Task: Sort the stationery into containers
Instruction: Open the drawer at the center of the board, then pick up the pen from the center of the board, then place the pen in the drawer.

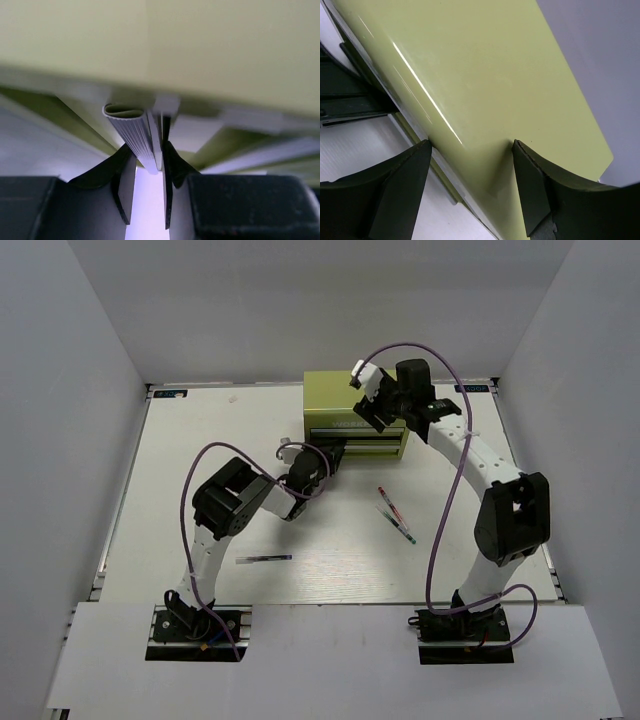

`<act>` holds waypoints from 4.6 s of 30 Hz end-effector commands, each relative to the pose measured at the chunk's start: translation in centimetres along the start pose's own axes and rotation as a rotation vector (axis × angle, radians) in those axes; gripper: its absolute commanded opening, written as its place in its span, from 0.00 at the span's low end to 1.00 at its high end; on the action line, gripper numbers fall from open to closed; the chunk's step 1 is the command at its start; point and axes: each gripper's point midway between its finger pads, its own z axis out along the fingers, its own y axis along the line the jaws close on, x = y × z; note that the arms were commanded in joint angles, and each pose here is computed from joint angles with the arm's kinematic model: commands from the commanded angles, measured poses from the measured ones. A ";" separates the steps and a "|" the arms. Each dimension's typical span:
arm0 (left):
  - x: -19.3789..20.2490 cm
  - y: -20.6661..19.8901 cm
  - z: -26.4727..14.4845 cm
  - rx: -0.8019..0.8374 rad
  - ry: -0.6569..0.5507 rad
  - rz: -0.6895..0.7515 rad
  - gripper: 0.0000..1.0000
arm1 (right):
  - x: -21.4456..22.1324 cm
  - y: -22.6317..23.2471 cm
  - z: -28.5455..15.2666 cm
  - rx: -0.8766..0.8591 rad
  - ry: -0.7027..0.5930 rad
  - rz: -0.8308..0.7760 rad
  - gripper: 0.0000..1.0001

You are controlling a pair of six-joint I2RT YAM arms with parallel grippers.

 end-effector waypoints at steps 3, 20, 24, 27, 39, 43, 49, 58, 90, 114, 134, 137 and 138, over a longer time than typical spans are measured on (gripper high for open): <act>-1.9 1.3 -1.7 -0.002 -0.047 0.009 0.06 | -0.2 -1.4 0.7 0.025 0.033 0.010 0.70; -0.5 1.0 -8.2 0.036 0.086 0.028 0.48 | 0.8 -1.8 1.5 0.023 0.078 0.045 0.70; -0.6 0.5 -8.2 0.048 0.096 0.045 0.64 | -0.4 -0.9 -0.9 0.016 0.012 0.026 0.75; -0.1 -0.5 -8.6 0.071 0.127 0.051 0.70 | -1.0 0.1 -3.0 0.002 -0.039 0.011 0.76; -0.1 -0.7 -15.9 -0.013 0.228 0.146 0.71 | 3.0 7.4 -9.4 -0.126 -0.058 0.082 0.65; -1.4 -1.0 -18.1 -0.107 0.226 0.317 0.69 | 6.3 11.5 -9.6 -0.243 0.018 0.173 0.30; -5.1 -0.6 -21.3 -0.369 0.129 0.499 0.42 | 11.6 15.7 -9.2 -0.314 0.145 0.271 0.07; -7.1 1.5 -26.6 -0.537 0.104 0.446 0.77 | 15.9 17.4 -7.7 -0.309 0.287 0.350 0.36; -7.5 8.0 -33.2 -1.103 -0.012 0.089 0.98 | 20.2 20.1 -6.8 -0.366 0.419 0.337 0.02; -6.3 11.4 -33.2 -1.230 0.025 0.062 0.82 | 2.9 7.9 -3.3 -0.337 0.016 -0.265 0.00; -6.9 12.2 -34.5 -1.299 -0.013 0.053 0.74 | 1.3 9.2 -5.3 -0.292 -0.078 -0.076 0.45; -6.9 12.1 -34.6 -1.321 -0.019 0.058 0.71 | 2.0 9.7 -6.1 -0.285 -0.079 -0.050 0.45; -7.0 12.2 -34.8 -1.331 -0.021 0.060 0.69 | 2.3 10.2 -6.2 -0.292 -0.074 -0.046 0.45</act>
